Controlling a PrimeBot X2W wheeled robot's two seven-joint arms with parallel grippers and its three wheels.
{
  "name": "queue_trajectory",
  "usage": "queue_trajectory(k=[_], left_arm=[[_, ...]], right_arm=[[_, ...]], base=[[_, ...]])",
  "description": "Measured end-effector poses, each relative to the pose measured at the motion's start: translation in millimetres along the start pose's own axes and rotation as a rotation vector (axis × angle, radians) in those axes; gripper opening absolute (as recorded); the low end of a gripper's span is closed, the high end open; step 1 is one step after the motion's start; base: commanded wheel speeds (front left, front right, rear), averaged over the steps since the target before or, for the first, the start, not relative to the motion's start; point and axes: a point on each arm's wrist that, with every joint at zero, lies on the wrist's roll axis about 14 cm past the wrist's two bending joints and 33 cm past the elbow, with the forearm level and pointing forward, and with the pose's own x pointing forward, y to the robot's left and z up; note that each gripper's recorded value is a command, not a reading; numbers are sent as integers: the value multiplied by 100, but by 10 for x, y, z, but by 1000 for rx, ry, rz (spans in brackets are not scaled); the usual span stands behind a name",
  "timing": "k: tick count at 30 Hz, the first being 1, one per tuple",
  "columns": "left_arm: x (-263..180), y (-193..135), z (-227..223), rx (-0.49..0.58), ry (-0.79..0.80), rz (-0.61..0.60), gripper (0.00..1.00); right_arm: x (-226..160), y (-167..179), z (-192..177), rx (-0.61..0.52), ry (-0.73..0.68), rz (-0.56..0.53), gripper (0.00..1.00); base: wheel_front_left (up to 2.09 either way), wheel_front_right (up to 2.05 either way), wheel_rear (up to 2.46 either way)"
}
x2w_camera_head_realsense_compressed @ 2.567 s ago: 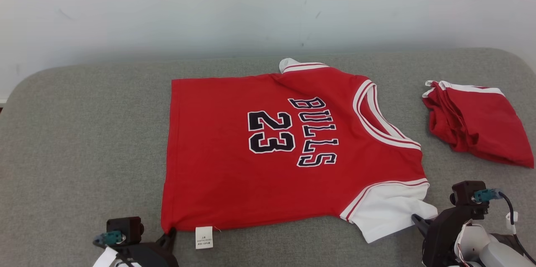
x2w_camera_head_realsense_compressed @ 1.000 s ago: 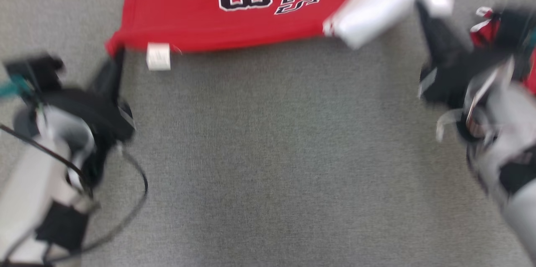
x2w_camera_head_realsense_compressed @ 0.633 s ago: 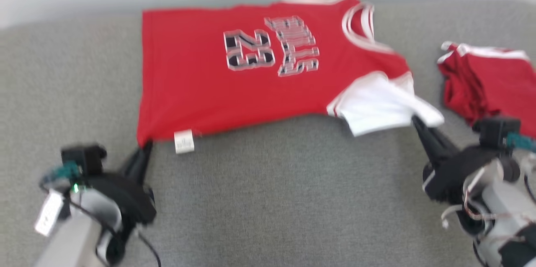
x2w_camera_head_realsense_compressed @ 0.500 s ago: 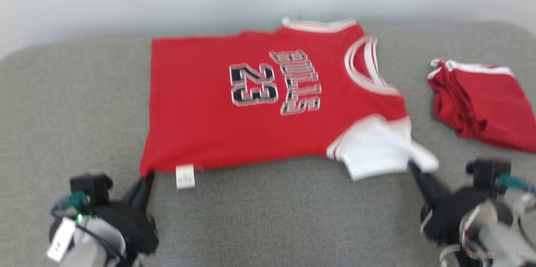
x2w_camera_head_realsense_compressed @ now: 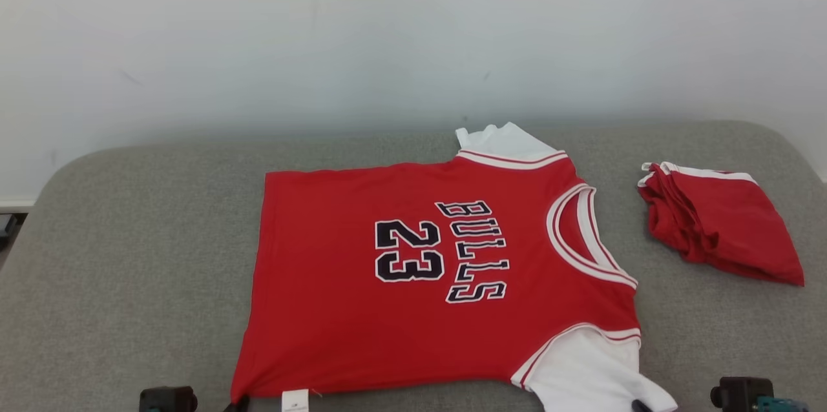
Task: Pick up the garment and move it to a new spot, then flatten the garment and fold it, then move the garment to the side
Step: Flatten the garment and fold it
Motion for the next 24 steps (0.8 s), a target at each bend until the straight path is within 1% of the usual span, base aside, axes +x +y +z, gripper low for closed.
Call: queue_trajectory(k=[5,8,17,24], left_arm=[[-89,100,-6,29,-8,41,0],[-108,134,-117,67,33,56,0],[-59,99,-231,35,78,66,0],[-28,149,-246,28,91,83,0]], right_arm=[[-36,126,-124,1,45,18,0],[-50,193,-275,13,93,22,0],[-62,164,-393,13,156,-11,0],[-47,165,-449,15,192,-27,0]], base=[[0,0,0],[0,0,0],[0,0,0],[0,0,0]])
